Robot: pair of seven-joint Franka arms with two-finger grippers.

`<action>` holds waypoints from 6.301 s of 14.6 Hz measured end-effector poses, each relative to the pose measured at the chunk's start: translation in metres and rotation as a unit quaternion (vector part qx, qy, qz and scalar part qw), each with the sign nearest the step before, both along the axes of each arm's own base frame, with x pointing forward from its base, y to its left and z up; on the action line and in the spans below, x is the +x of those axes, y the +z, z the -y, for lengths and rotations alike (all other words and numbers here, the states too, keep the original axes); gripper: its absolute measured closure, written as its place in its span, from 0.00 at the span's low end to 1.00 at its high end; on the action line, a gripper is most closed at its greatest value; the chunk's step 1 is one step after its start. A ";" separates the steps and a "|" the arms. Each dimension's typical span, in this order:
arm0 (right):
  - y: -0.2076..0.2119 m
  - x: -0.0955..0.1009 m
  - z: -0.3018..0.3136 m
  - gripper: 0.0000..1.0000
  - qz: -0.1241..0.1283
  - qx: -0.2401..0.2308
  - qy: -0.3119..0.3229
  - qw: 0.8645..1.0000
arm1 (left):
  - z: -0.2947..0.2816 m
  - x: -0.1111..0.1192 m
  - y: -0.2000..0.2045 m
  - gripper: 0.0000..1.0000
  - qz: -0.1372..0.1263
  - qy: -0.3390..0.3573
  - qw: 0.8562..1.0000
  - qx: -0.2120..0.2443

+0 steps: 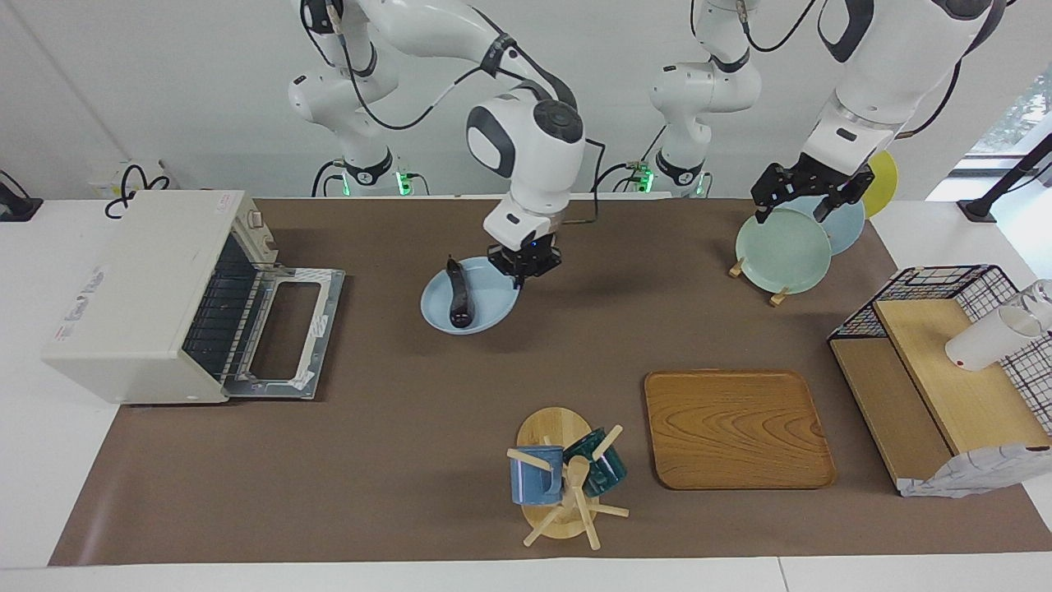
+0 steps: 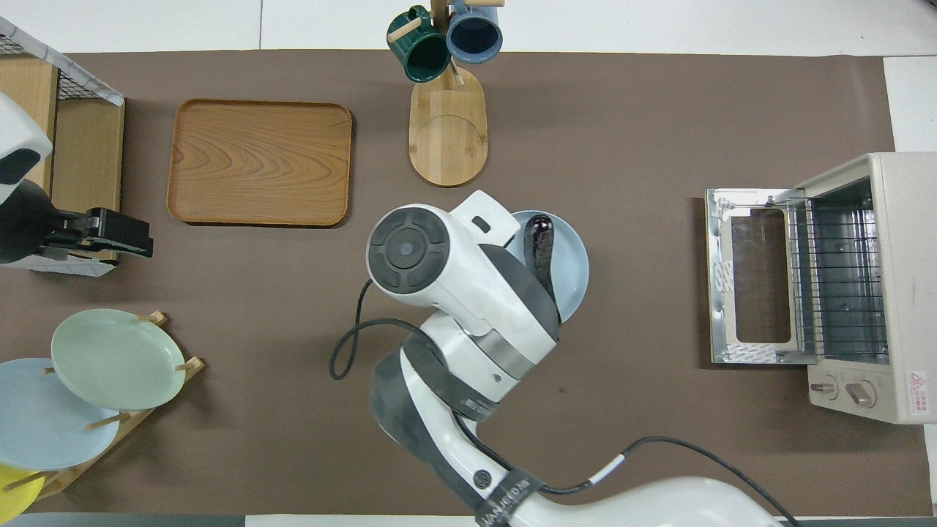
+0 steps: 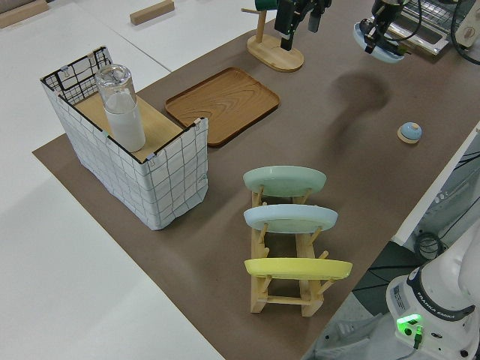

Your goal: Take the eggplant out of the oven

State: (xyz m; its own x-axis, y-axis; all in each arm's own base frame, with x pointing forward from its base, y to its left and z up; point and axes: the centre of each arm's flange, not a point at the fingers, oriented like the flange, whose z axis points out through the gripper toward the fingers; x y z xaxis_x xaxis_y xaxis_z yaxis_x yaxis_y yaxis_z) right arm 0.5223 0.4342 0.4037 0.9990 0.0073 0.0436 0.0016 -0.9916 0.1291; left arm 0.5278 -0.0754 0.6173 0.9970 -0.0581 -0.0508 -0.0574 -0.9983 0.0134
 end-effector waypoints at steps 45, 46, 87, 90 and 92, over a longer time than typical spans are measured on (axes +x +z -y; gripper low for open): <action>-0.072 0.025 0.377 0.99 -0.112 -0.086 0.096 0.985 | 0.352 -0.044 -0.305 0.00 0.042 -0.055 0.995 -0.076; -0.054 0.025 0.380 0.99 -0.113 -0.088 0.104 0.984 | 0.353 -0.044 -0.306 0.00 0.042 -0.055 0.995 -0.076; 0.155 0.034 0.457 0.00 -0.101 0.058 0.027 0.993 | 0.013 0.187 -0.281 0.64 0.059 0.019 0.996 -0.061; 0.169 0.029 0.462 0.00 -0.088 0.059 0.023 0.994 | 0.012 0.189 -0.275 0.34 0.063 0.018 0.996 -0.060; 0.169 0.028 0.465 0.00 -0.088 0.059 0.021 0.994 | 0.010 0.189 -0.256 0.10 0.067 0.019 0.996 -0.061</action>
